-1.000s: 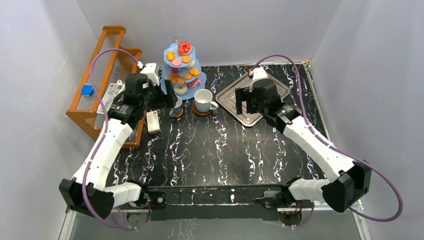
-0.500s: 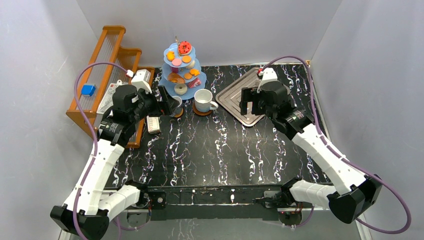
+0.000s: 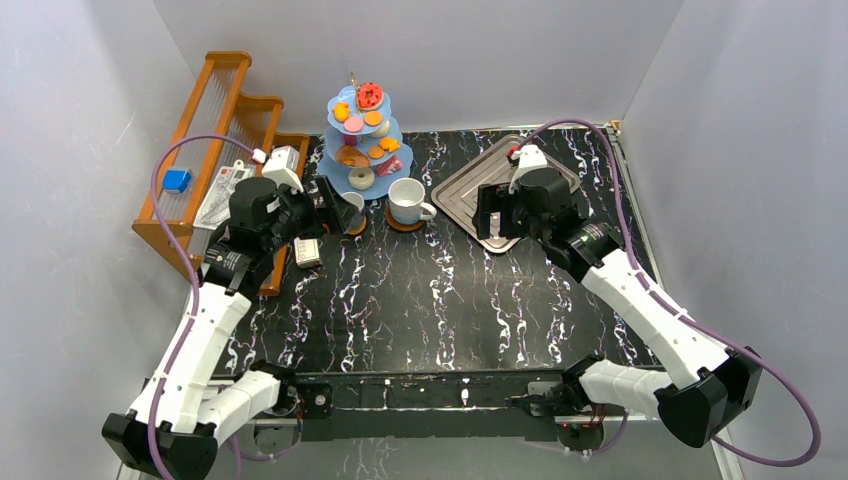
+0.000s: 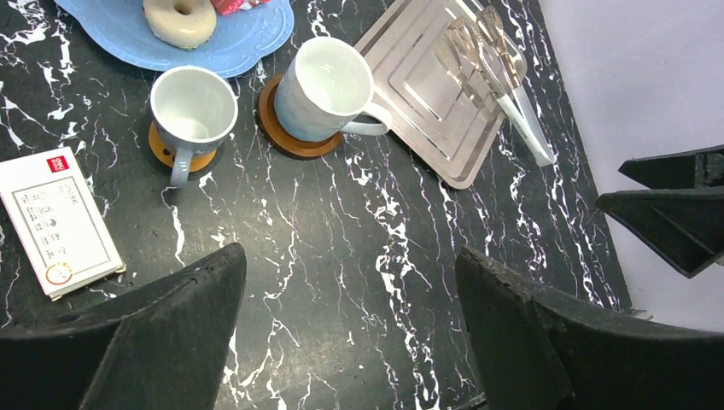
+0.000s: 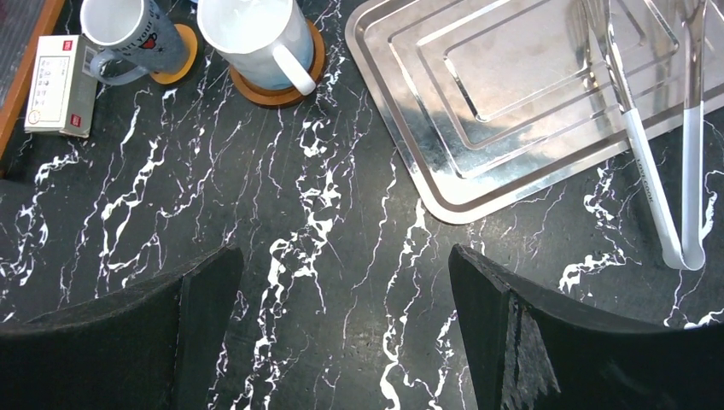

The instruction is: Serve the afternoon tea

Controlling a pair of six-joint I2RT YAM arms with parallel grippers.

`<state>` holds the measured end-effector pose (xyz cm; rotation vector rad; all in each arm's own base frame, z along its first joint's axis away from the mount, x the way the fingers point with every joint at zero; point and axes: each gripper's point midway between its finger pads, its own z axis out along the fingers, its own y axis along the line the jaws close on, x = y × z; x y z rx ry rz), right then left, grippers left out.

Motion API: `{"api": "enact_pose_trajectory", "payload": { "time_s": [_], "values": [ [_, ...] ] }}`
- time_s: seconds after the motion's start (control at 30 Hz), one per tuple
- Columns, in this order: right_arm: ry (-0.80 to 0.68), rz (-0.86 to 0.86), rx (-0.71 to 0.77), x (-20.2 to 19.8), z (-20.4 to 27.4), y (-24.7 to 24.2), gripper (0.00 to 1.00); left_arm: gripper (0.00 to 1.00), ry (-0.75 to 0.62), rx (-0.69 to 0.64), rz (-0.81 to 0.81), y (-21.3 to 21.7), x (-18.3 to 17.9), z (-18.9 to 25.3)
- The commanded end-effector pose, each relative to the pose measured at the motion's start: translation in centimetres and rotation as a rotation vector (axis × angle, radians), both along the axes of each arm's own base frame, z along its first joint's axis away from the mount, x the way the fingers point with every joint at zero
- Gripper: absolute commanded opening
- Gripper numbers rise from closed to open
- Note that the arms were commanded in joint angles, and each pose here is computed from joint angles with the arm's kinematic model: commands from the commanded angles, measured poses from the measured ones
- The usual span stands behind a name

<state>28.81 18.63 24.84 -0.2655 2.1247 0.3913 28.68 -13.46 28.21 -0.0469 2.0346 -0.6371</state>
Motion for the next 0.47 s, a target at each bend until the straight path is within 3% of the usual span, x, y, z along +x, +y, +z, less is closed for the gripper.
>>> {"api": "enact_pose_trajectory", "payload": {
  "time_s": [0.0, 0.43],
  "values": [
    [-0.11, 0.015, 0.085, 0.5, 4.2, 0.7, 1.0, 0.9, -0.087, -0.026, 0.02, 0.3, 0.2, 2.5],
    [-0.101, 0.023, 0.095, 0.3, 4.0, 0.8, 1.0, 0.9, -0.135, -0.04, 0.026, 0.6, -0.1, 3.5]
  ]
}}
